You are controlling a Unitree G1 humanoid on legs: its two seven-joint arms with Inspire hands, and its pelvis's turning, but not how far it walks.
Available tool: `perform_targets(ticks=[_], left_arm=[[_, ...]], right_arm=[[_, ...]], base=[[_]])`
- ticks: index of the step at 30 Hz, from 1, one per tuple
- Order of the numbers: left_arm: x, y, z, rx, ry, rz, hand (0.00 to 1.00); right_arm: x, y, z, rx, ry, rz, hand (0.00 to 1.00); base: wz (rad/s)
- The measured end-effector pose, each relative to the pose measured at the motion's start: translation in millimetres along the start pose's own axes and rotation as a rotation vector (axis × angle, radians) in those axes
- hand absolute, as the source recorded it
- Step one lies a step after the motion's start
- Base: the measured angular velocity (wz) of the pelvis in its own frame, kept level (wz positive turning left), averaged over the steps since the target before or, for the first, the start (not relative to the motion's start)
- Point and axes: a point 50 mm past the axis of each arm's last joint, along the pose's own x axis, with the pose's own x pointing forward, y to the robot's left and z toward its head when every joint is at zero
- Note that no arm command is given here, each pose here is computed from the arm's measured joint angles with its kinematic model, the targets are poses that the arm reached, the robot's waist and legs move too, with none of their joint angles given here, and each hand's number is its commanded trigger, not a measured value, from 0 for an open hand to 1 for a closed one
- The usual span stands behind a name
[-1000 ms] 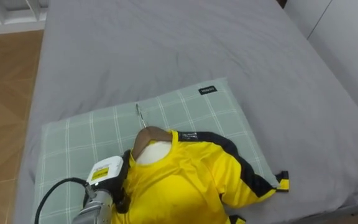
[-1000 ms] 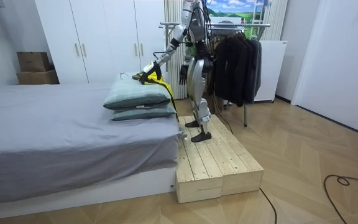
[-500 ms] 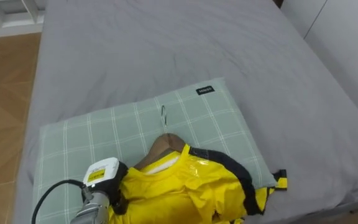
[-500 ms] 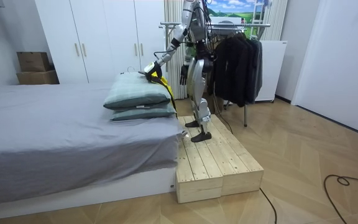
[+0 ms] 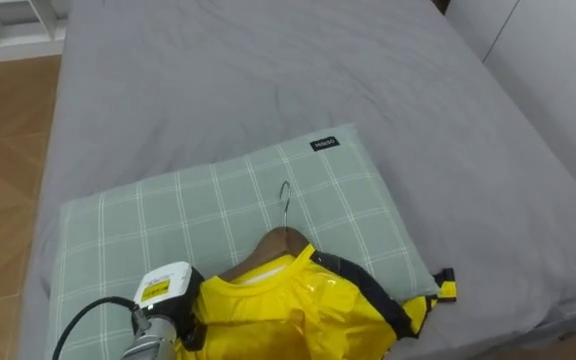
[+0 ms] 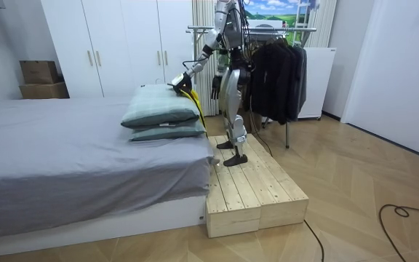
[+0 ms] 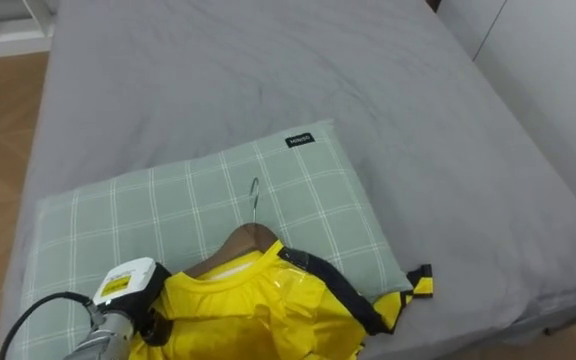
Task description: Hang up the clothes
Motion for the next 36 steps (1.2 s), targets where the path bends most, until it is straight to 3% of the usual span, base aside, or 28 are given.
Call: perform_targets(ticks=[10, 18, 24, 27, 31, 36], left_arm=[[-0.9, -1.9, -2, -0.017, 0.011, -0.007, 1.0], [-1.2, -2.1, -5, -0.192, 0.069, -0.003, 1.0], [-13.8, -15.3, -18, -0.27, 0.098, -0.002, 1.0], [-10.8, -2.7, -22, -0.342, 0.11, 0.047, 1.0], [-5.3, 27.6, -21, -0.427, 0.074, 0.159, 1.0], [-13.6, 50.0, -17, -0.495, 0.007, 0.291, 1.0]], right_arm=[[0, 0, 0, 0.001, 0.0, -0.001, 0.0], [0, 0, 0, 0.02, -0.004, -0.017, 0.0], [-3, 0, -29, 0.094, 0.06, -0.017, 0.0], [-5, -2, -40, 0.144, 0.084, -0.033, 0.0], [-10, -8, -66, 0.215, 0.137, -0.073, 0.0], [-15, -14, -82, 0.275, 0.172, -0.114, 0.0]], base=[[0.0], [0.0], [0.0], [0.02], [0.12], [0.0]])
